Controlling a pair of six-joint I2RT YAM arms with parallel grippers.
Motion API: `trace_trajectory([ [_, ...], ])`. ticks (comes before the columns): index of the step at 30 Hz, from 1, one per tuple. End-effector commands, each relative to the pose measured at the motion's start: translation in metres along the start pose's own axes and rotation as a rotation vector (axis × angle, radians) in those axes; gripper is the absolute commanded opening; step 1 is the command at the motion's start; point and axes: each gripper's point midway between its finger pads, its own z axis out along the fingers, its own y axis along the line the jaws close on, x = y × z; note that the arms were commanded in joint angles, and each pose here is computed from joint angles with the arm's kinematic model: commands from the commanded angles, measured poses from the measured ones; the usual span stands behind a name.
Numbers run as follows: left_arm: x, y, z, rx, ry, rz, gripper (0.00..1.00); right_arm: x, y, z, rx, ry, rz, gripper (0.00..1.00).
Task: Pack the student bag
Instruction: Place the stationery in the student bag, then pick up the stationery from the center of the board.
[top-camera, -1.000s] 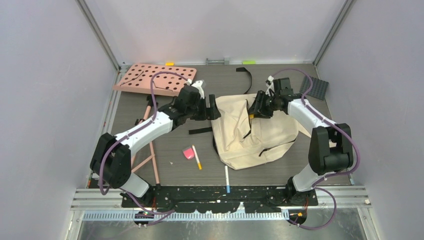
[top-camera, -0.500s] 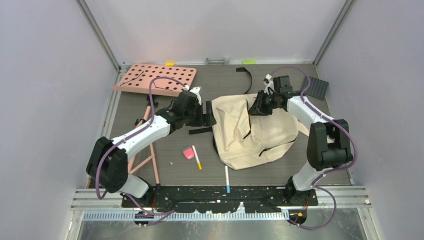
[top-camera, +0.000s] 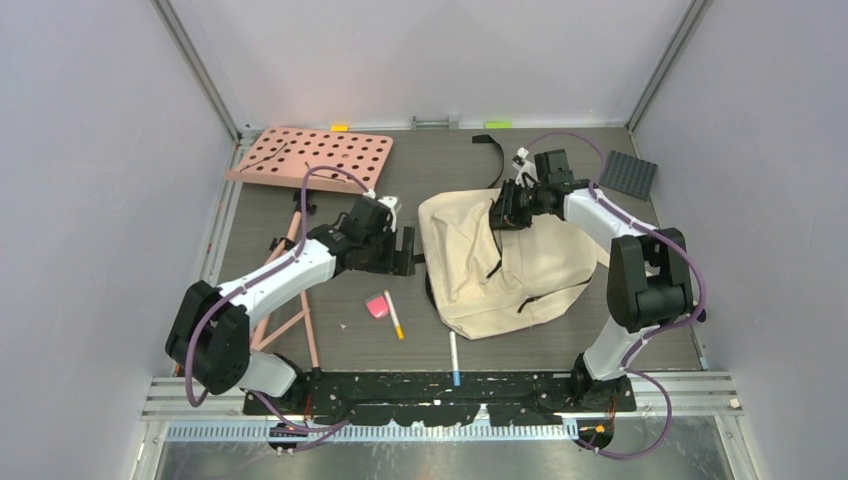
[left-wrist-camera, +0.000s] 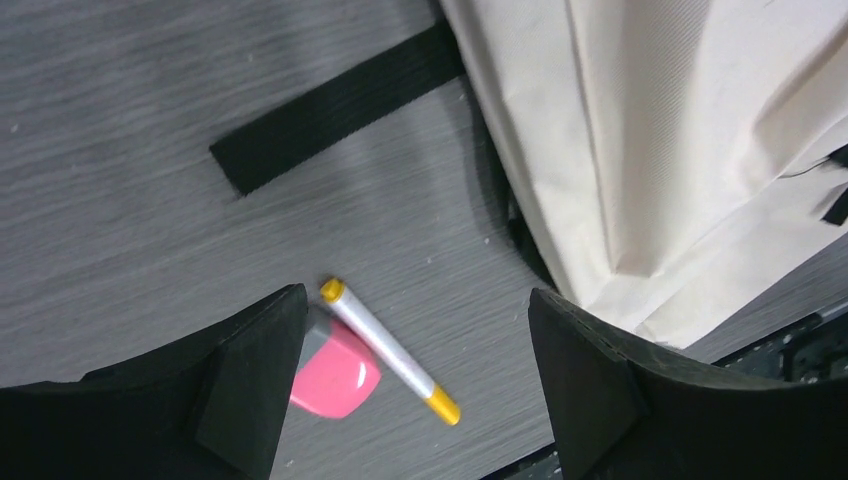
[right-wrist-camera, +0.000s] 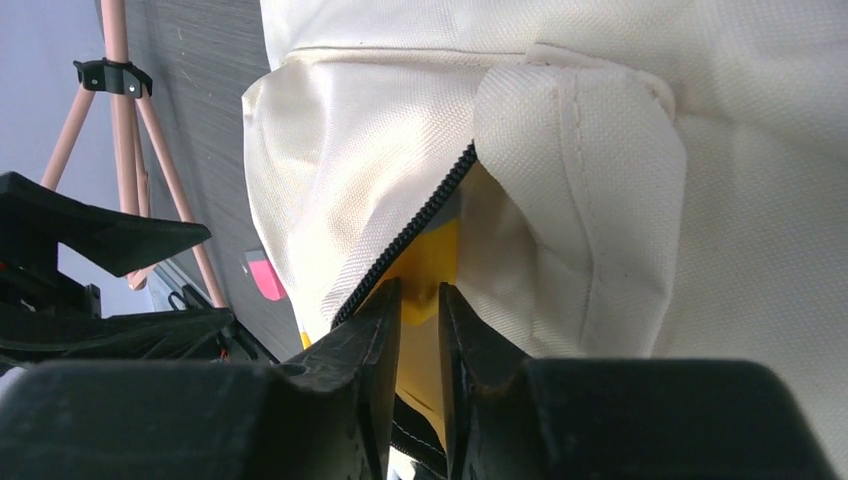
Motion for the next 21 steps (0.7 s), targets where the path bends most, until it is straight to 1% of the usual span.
trace_trajectory([
  [1,0.017,0.019,-0.018,-0.086,0.039,0.009,0.84,-0.009,0.003,-0.011,0.035,-0.069,-0.028,0.31],
  [2,0.021,0.030,-0.022,-0.145,0.052,-0.013,0.84,-0.009,0.001,-0.014,0.046,-0.079,-0.027,0.37],
  [4,0.031,0.036,-0.029,-0.179,0.085,-0.031,0.84,-0.013,-0.001,-0.025,0.078,-0.120,-0.035,0.43],
  [6,0.042,0.041,-0.035,-0.207,0.113,-0.065,0.84,-0.015,-0.005,-0.036,0.111,-0.153,-0.034,0.47],
  [9,0.055,0.039,-0.039,-0.203,0.134,-0.153,0.84,-0.019,-0.013,-0.055,0.165,-0.205,-0.034,0.49],
  [10,0.059,0.038,-0.039,-0.208,0.139,-0.202,0.84,-0.020,-0.017,-0.059,0.194,-0.220,-0.033,0.50],
  [13,0.071,0.044,-0.040,-0.251,0.162,-0.272,0.84,-0.026,-0.018,-0.074,0.238,-0.271,-0.054,0.53],
  [15,0.075,0.048,-0.039,-0.281,0.170,-0.299,0.84,-0.032,-0.019,-0.082,0.266,-0.297,-0.060,0.53],
  [18,0.077,0.046,-0.031,-0.276,0.183,-0.322,0.83,-0.040,-0.017,-0.087,0.277,-0.323,-0.065,0.54],
  [21,0.085,0.050,-0.022,-0.298,0.213,-0.337,0.80,-0.044,-0.012,-0.088,0.264,-0.323,-0.067,0.54],
])
